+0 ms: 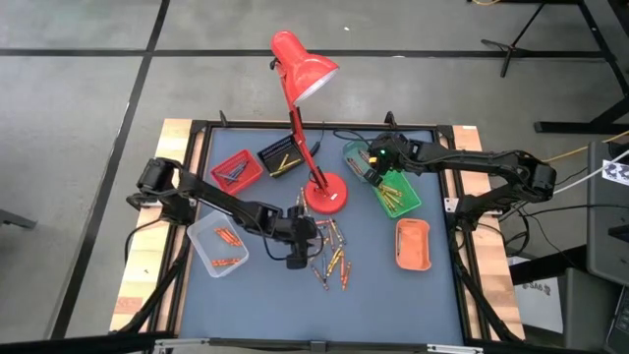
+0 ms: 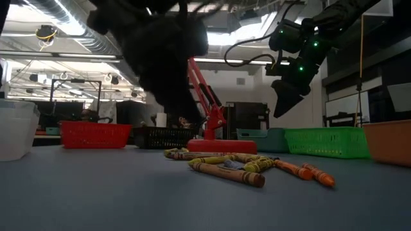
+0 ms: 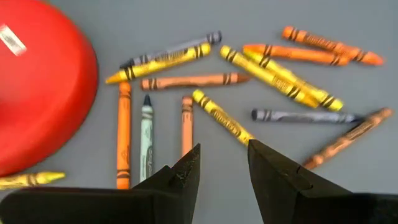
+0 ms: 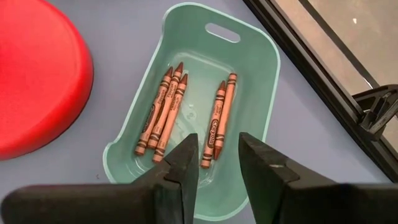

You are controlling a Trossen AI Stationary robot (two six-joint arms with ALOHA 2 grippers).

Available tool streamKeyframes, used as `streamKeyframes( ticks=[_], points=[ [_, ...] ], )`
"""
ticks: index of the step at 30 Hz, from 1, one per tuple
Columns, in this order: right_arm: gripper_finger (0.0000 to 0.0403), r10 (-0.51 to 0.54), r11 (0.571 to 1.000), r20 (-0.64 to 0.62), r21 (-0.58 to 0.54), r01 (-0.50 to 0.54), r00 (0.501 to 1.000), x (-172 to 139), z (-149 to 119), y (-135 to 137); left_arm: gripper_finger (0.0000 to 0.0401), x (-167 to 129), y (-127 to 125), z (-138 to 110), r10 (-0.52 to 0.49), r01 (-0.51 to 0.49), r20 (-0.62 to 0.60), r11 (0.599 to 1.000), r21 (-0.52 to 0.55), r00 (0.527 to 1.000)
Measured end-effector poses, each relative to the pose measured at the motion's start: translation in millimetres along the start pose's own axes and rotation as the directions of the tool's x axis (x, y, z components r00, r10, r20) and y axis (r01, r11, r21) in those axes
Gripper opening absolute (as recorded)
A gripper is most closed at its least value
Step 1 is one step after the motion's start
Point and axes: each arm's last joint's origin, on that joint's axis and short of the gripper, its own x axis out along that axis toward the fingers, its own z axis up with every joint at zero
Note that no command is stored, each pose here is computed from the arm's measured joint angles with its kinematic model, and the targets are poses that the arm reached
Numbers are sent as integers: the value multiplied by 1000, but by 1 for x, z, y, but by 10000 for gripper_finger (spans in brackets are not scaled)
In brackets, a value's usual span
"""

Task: Sort crayons
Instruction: Put the brown crayon into the top right blue bin

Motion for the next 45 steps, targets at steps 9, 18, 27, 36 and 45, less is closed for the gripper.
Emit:
streamKeyframes(
  ticks=[9, 18, 27, 36, 45],
  points=[
    [113, 1, 1000, -1, 0, -1, 1000, 0, 0, 0, 118, 29, 3, -18, 95, -93, -75, 995, 21, 993],
    [113, 1, 1000, -1, 0, -1, 1000, 0, 0, 0, 118, 30, 7, -18, 120, -119, -76, 993, 20, 990],
    [113, 86, 996, -4, 1, -86, 996, 0, 0, 2, 101, 31, 19, -19, 97, -98, -128, 995, -7, 987],
    [113, 348, 937, -15, 3, -348, 937, -2, 0, 10, 50, 31, 21, -19, 97, -99, -133, 995, -11, 986],
    [113, 509, 861, -22, 5, -509, 861, -4, 0, 15, 8, 31, 21, -19, 102, -105, -133, 994, -9, 986]
  ],
)
